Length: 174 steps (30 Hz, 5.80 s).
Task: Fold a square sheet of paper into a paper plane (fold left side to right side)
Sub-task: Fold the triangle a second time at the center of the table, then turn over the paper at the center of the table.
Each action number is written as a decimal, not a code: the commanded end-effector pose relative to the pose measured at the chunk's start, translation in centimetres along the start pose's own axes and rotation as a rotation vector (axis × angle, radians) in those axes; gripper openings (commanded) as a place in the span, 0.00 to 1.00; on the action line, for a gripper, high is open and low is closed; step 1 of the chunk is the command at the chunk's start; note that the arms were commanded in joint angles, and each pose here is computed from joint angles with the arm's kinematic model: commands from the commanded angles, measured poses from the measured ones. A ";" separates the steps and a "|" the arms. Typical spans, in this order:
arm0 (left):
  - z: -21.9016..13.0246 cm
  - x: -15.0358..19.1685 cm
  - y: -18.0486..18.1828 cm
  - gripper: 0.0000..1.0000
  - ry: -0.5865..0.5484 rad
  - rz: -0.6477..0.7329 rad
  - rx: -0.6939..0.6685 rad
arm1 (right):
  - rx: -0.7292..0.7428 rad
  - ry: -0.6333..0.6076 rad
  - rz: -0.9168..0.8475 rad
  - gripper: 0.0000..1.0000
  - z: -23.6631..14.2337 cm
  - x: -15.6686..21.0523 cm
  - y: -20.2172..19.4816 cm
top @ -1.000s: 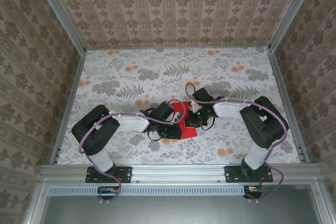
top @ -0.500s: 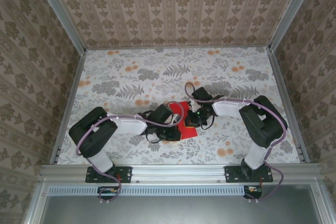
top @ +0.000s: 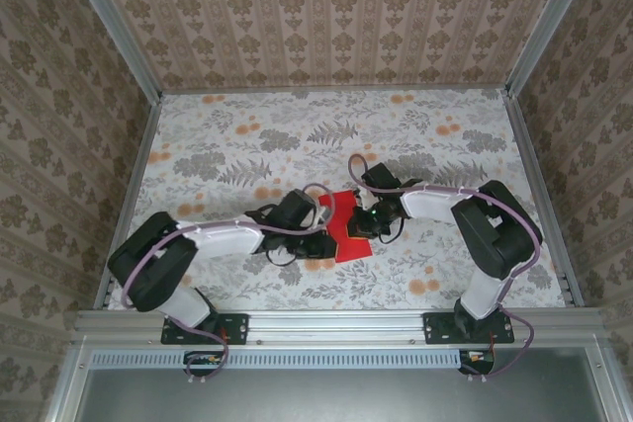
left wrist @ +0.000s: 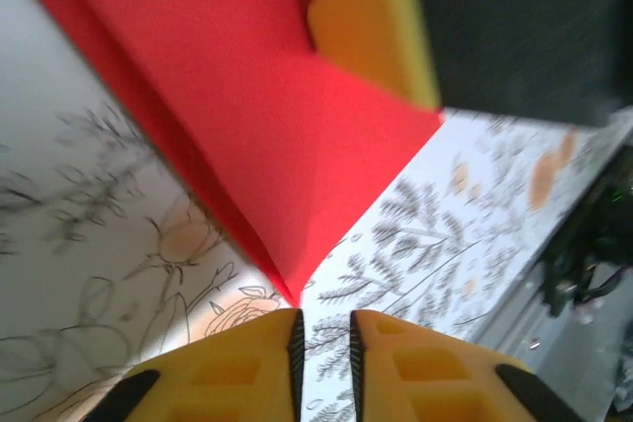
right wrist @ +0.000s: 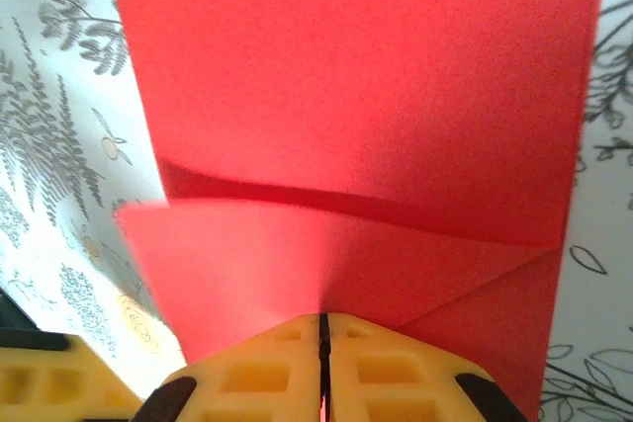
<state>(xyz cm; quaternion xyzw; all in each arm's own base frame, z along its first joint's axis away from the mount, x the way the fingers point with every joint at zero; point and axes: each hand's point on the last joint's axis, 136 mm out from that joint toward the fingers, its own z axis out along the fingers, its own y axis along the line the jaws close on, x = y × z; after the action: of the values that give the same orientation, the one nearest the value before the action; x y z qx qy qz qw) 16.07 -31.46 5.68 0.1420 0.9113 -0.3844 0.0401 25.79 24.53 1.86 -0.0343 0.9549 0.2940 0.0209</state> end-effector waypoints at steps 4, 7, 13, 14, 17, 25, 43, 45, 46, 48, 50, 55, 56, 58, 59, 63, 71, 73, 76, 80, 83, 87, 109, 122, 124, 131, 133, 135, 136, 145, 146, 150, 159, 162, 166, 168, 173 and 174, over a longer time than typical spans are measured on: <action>-3.3 -3.5 0.5 0.43 -0.127 0.017 0.017 | 0.024 -0.191 -0.083 0.24 -3.8 -2.5 1.1; -3.0 -4.7 0.7 0.48 -0.135 0.025 0.031 | 0.059 -0.280 -0.087 0.39 -5.2 -3.3 0.5; -0.8 -6.0 0.3 0.50 -0.091 0.037 0.087 | 0.031 -0.385 -0.080 0.67 -6.9 -4.2 0.7; -0.6 -6.2 0.2 0.50 -0.089 0.040 0.091 | 0.027 -0.388 -0.080 0.71 -7.0 -4.2 0.7; 0.3 -6.4 0.5 0.48 -0.073 0.040 0.089 | 0.019 -0.379 -0.077 0.78 -6.9 -3.9 0.6; 0.5 -6.7 1.2 0.10 -0.081 0.052 0.053 | -0.021 -0.304 -0.061 0.76 -5.7 -2.4 0.5; -0.9 -5.5 2.5 0.01 -0.118 0.040 -0.015 | -0.185 -0.186 0.001 0.62 -2.3 -1.1 2.2; -0.9 -5.5 2.6 0.01 -0.118 0.040 -0.019 | -0.199 -0.180 0.003 0.58 -2.0 -1.4 2.6; -0.9 -5.5 2.6 0.01 -0.118 0.038 -0.020 | -0.203 -0.177 0.003 0.56 -1.9 -1.4 2.7; -0.9 -5.5 2.7 0.01 -0.119 0.039 -0.022 | -0.206 -0.170 0.005 0.51 -1.5 -1.6 2.9; -0.9 -5.5 2.6 0.02 -0.121 0.039 -0.022 | -0.214 -0.164 0.008 0.46 -1.3 -1.7 3.1; -1.0 -5.6 2.6 0.03 -0.127 0.040 -0.024 | -0.233 -0.168 0.007 0.29 -1.2 -2.0 3.5; -1.0 -5.7 2.6 0.03 -0.129 0.042 -0.023 | -0.236 -0.170 0.003 0.25 -1.2 -2.0 3.6; -1.1 -5.8 2.5 0.05 -0.133 0.043 -0.019 | -0.238 -0.173 -0.001 0.18 -1.3 -2.1 3.7; -1.2 -5.9 2.4 0.07 -0.138 0.043 -0.014 | -0.239 -0.177 -0.004 0.15 -1.5 -2.1 3.8; -2.1 -6.7 2.0 0.14 -0.174 0.047 0.004 | -0.242 -0.198 -0.023 0.05 -2.2 -2.2 4.1; -7.1 -9.1 -0.1 0.62 -0.339 0.084 0.065 | -0.269 -0.295 -0.101 0.03 -5.4 -3.7 5.0; -9.0 -9.9 -0.8 0.73 -0.407 0.096 0.087 | -0.299 -0.337 -0.128 0.03 -6.9 -4.5 5.5; -12.4 -11.0 -2.2 0.89 -0.520 0.128 0.129 | -0.368 -0.412 -0.174 0.03 -9.8 -5.7 6.5; -17.2 -12.1 -5.0 1.00 -0.665 0.205 0.207 | -0.476 -0.522 -0.267 0.04 -14.8 -6.8 8.9; -19.9 -12.3 -7.3 1.00 -0.726 0.267 0.274 | -0.556 -0.582 -0.370 0.04 -18.3 -6.8 11.5; -22.3 -12.4 -10.7 1.00 -0.759 0.353 0.379 | -0.635 -0.642 -0.469 0.04 -22.2 -6.4 14.6; -23.9 -11.5 -19.7 0.84 -0.687 0.595 0.613 | -0.869 -0.695 -0.669 0.06 -29.1 -3.9 23.5; -25.1 -11.2 -20.0 0.41 -0.749 0.606 0.599 | -0.858 -0.697 -0.601 0.13 -27.7 -4.5 22.6; -25.0 -11.2 -19.9 0.34 -0.749 0.602 0.596 | -0.854 -0.699 -0.596 0.14 -27.5 -4.6 22.5; -25.1 -11.2 -19.9 0.17 -0.755 0.595 0.588 | -0.825 -0.700 -0.574 0.22 -27.0 -4.7 21.8; -24.9 -11.2 -19.5 0.14 -0.753 0.587 0.567 | -0.803 -0.707 -0.567 0.26 -26.8 -4.7 21.4; -24.6 -11.3 -18.8 0.11 -0.753 0.573 0.529 | -0.775 -0.721 -0.561 0.31 -26.8 -4.7 20.9; -24.5 -11.3 -18.4 0.10 -0.755 0.567 0.502 | -0.746 -0.730 -0.549 0.34 -26.7 -4.8 20.3; -21.7 -10.8 -13.2 0.00 -0.695 0.539 0.076 | -0.355 -0.853 -0.454 0.69 -26.8 -4.8 13.5; -21.4 -10.6 -12.8 0.00 -0.684 0.544 0.031 | -0.311 -0.863 -0.446 0.72 -26.9 -4.7 12.8; -20.1 -10.3 -10.6 0.00 -0.647 0.537 -0.185 | -0.117 -0.885 -0.394 0.85 -27.0 -4.4 9.4; -16.8 -9.4 -6.7 0.00 -0.526 0.468 -0.580 | 0.260 -0.927 -0.186 1.00 -28.0 -3.8 1.5; -16.2 -9.1 -5.2 0.00 -0.488 0.416 -0.741 | 0.367 -0.928 -0.112 1.00 -28.2 -3.5 -0.9; -15.1 -8.7 -3.7 0.00 -0.447 0.338 -0.926 | 0.463 -0.918 -0.046 1.00 -28.3 -2.8 -3.3; -14.7 -8.6 -3.1 0.00 -0.452 0.301 -1.006 | 0.493 -0.919 -0.024 1.00 -28.4 -2.5 -4.0; -13.4 -8.2 -1.6 0.00 -0.468 0.129 -1.112 | 0.534 -0.915 -0.010 1.00 -28.5 -2.1 -4.9; -12.9 -8.1 -1.4 0.00 -0.462 0.099 -1.117 | 0.536 -0.915 -0.011 1.00 -28.5 -2.0 -5.0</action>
<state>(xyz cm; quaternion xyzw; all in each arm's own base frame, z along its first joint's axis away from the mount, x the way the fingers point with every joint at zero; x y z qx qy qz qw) 23.89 -27.29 16.76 0.1303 0.9350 0.0898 0.3173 28.38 6.07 23.31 0.0816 0.8879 0.0574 0.4490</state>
